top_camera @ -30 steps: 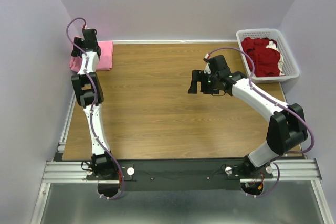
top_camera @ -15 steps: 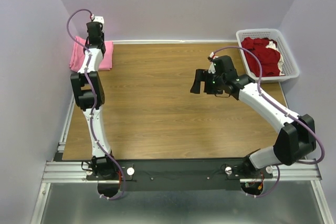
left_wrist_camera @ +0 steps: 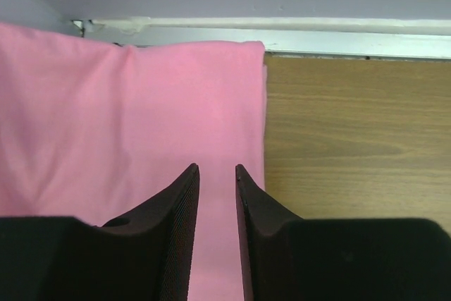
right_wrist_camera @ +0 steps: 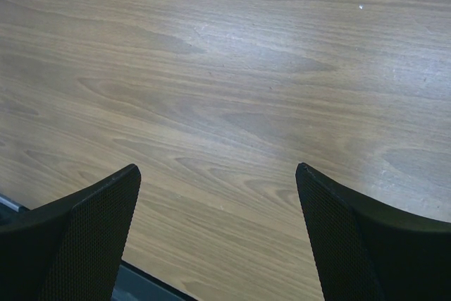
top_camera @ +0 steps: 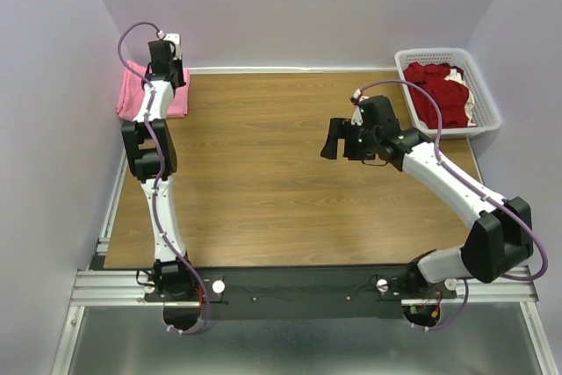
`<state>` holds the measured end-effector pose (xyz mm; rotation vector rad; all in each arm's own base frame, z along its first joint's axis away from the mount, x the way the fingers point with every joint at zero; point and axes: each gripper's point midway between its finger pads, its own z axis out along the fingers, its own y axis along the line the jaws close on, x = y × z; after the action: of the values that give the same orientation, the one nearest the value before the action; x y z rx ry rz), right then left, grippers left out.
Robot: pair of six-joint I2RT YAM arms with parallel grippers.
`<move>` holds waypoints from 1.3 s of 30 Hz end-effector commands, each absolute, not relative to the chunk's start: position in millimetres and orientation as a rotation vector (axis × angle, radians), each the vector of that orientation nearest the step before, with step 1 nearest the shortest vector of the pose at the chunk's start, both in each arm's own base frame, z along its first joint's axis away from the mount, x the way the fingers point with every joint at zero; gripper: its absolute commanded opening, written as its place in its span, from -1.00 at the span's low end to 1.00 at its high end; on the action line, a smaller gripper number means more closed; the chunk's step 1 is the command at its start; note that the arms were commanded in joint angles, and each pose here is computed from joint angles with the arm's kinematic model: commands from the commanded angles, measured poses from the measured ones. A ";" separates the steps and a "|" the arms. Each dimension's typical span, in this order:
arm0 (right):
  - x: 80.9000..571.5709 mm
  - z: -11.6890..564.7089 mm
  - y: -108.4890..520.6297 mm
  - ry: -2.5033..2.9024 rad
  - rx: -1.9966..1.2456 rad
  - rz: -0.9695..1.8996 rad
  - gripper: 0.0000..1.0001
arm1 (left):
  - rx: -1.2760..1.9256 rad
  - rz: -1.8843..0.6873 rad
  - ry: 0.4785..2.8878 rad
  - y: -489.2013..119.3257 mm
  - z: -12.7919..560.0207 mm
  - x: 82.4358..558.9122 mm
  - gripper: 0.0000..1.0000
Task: Fold and stack the t-shirts
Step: Neatly place the folded tshirt to the corner
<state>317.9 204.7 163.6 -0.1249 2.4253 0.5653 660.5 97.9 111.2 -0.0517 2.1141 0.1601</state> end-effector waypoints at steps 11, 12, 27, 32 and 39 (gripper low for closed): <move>305.6 156.2 191.1 2.433 -0.107 0.511 0.94 | -0.146 -0.052 2.285 75.4 55.6 641.2 -0.11; 304.9 156.9 190.9 2.429 -0.110 0.514 0.94 | -0.150 -0.067 2.296 74.9 50.9 639.0 -0.11; 297.3 161.8 181.3 2.387 -0.115 0.492 0.94 | -0.191 -0.248 2.367 50.7 32.9 615.8 -0.21; 295.4 164.9 179.0 2.373 -0.107 0.489 0.94 | -0.191 -0.275 2.382 46.6 32.4 610.7 -0.23; 294.0 170.9 178.9 2.357 -0.099 0.502 0.94 | -0.197 -0.359 2.436 34.7 15.2 599.5 -0.28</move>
<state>294.2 183.0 167.4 -0.1094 2.3816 0.5207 628.0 52.2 39.5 -0.1706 2.3174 -0.2413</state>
